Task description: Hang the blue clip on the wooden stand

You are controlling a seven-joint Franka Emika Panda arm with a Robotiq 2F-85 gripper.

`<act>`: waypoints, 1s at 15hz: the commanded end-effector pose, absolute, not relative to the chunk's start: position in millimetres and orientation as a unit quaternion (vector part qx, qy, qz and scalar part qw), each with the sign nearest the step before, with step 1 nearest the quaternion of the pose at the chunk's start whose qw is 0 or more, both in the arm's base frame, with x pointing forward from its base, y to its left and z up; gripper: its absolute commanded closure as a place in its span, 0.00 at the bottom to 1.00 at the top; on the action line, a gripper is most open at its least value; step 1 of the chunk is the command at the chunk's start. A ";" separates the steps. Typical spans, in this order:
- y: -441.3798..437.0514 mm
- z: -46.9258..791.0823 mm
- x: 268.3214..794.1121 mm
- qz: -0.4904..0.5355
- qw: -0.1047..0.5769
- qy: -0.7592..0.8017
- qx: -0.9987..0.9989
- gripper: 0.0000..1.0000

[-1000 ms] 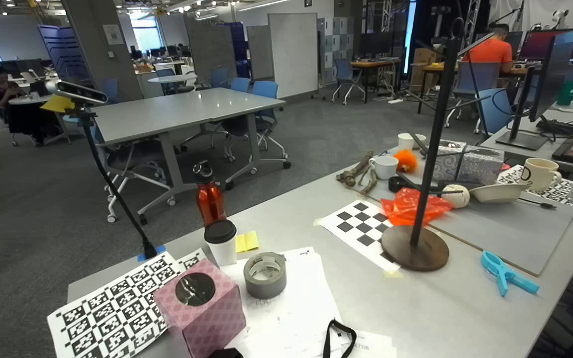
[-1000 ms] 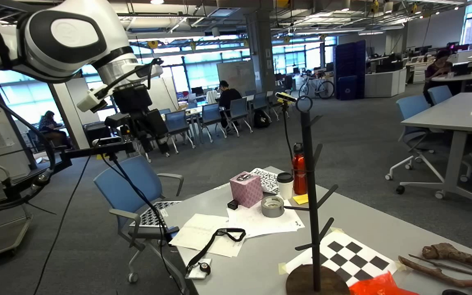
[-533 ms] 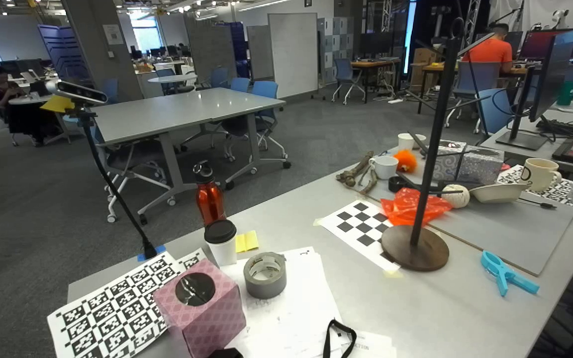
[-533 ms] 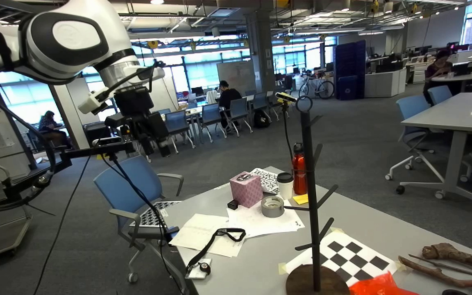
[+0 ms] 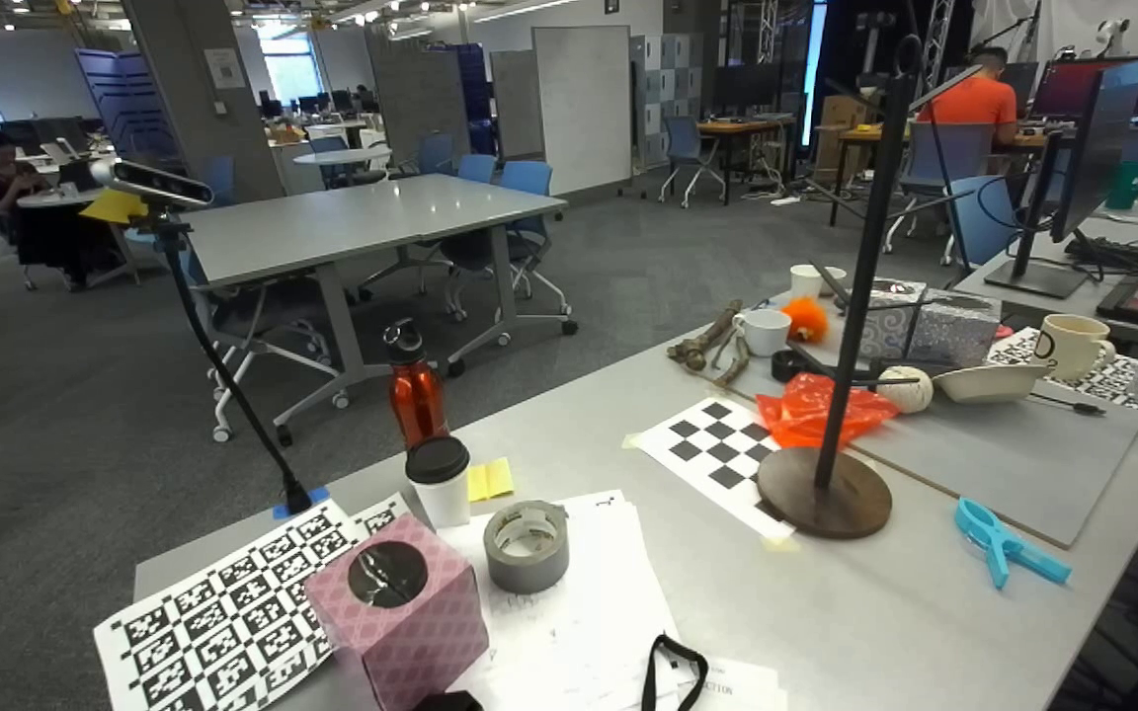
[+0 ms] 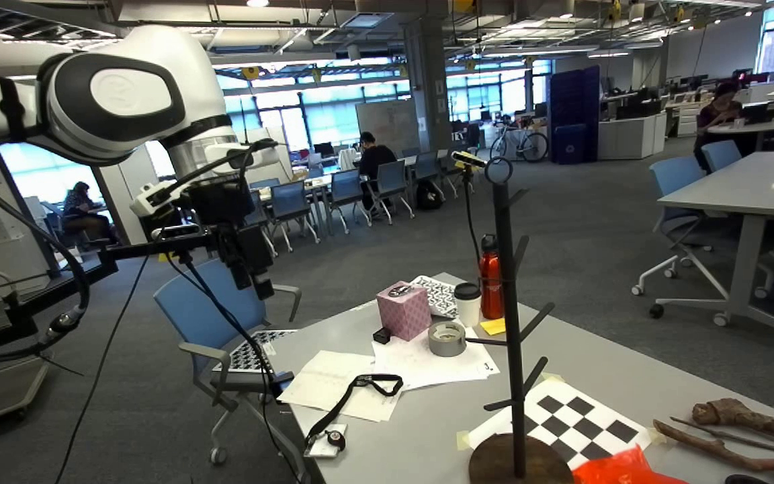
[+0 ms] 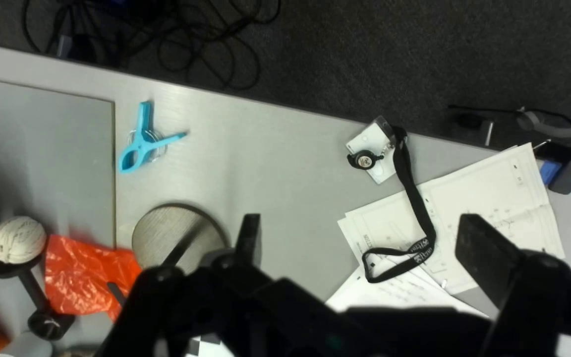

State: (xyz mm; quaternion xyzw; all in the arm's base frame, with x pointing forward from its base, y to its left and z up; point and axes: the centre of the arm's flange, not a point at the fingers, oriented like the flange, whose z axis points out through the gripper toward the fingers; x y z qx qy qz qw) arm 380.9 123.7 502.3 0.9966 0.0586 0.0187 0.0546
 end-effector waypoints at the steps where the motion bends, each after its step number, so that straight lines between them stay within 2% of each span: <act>1: 104.3 485.1 361.7 0.019 0.064 0.027 0.997 0.00; 4: 94.4 477.8 351.8 0.019 0.073 0.008 0.997 0.00; 5: 103.9 478.7 366.5 0.000 0.065 0.025 0.998 0.00; 15: 84.6 470.1 366.6 0.013 0.077 -0.003 0.997 0.00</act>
